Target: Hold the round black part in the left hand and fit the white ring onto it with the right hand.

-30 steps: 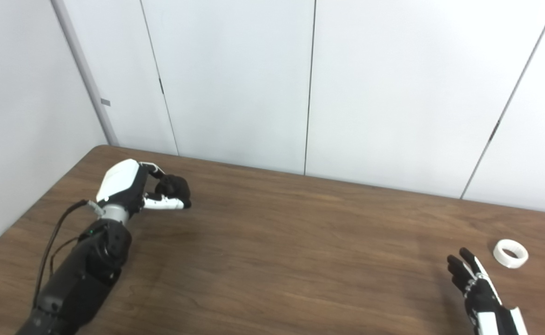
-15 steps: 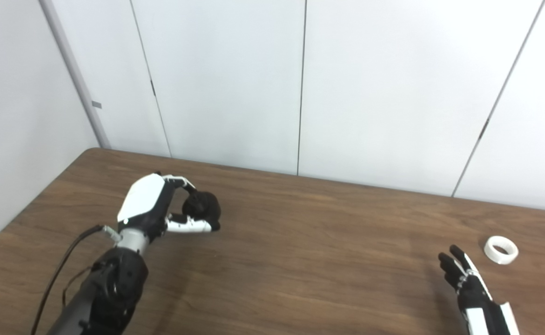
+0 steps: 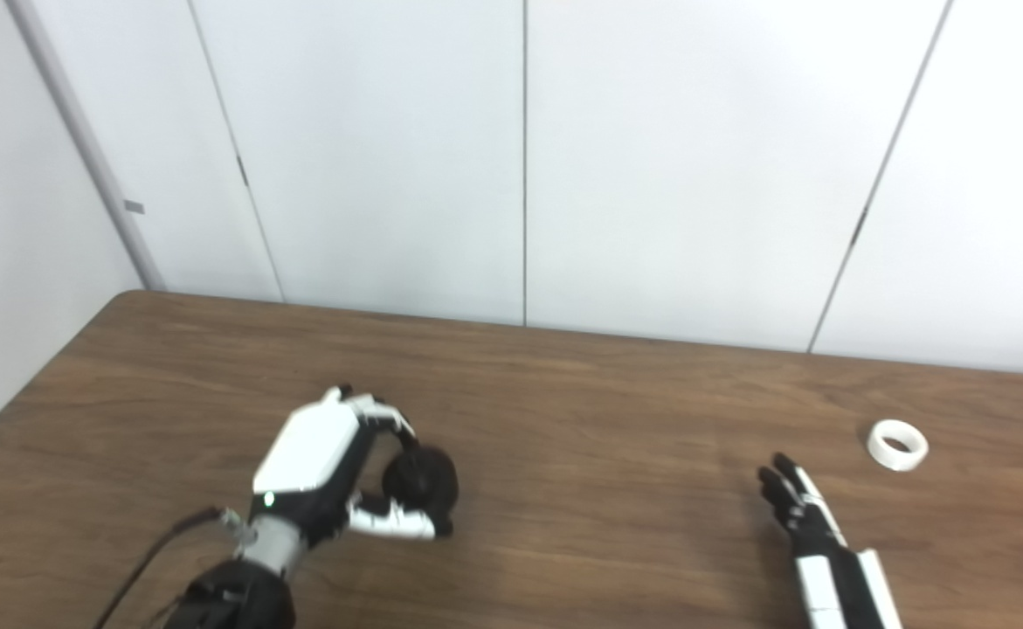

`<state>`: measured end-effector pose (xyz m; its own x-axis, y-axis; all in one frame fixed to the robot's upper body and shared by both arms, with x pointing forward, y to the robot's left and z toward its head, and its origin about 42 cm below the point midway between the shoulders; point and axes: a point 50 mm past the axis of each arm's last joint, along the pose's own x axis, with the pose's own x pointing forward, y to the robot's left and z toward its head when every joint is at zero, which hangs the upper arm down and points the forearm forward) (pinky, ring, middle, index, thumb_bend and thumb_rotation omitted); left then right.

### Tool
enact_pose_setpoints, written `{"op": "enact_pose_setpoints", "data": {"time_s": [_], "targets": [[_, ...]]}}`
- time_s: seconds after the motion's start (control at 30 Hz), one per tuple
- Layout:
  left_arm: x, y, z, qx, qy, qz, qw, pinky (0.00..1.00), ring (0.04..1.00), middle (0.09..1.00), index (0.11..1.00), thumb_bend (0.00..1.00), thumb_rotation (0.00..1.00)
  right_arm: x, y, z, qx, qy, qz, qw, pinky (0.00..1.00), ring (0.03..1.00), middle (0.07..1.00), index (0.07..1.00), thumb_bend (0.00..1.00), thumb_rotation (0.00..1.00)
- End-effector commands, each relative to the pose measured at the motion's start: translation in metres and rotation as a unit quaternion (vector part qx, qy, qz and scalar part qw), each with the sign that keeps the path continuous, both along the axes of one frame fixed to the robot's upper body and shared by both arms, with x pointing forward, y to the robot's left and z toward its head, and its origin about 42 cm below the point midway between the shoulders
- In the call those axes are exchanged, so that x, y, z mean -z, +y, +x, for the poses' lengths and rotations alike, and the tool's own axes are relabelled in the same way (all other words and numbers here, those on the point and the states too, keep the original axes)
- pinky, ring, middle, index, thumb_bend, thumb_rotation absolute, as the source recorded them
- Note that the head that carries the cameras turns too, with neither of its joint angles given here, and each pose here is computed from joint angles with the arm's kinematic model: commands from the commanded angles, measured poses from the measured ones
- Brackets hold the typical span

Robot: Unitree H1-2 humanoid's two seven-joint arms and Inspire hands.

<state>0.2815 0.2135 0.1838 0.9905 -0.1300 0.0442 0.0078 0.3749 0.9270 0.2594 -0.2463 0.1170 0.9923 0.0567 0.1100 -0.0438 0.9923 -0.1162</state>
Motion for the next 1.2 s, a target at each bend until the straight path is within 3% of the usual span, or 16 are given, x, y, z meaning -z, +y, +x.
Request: {"op": "enact_pose_setpoints", "data": {"time_s": [0.0, 0.53, 1.0, 1.17], "targets": [[-0.013, -0.007, -0.005, 0.02, -0.049, 0.001, 0.999, 1.0, 0.873, 0.762, 0.483, 0.52, 0.05, 0.0, 0.006, -0.004, 0.006, 0.0, 0.008, 1.0, 0.99, 0.934, 0.909, 0.943, 0.67, 1.0], [0.029, -0.03, -0.042, 0.072, -0.001, -0.031, 0.997, 1.0, 0.905, 0.809, 0.486, 0.52, 0.05, -0.022, 0.023, -0.008, 0.015, 0.001, -0.001, 1.0, 1.0, 0.938, 0.912, 0.942, 0.66, 1.0], [0.057, -0.027, -0.05, 0.058, 0.014, -0.058, 0.996, 1.0, 0.908, 0.81, 0.486, 0.52, 0.05, -0.031, 0.021, -0.011, 0.017, 0.005, 0.0, 1.0, 1.0, 0.931, 0.904, 0.939, 0.66, 1.0], [0.07, -0.021, -0.051, 0.053, 0.019, -0.06, 0.997, 1.0, 0.897, 0.802, 0.485, 0.52, 0.05, -0.033, 0.016, -0.013, 0.01, 0.008, -0.009, 1.0, 0.95, 0.919, 0.904, 0.933, 0.63, 1.0]]}}
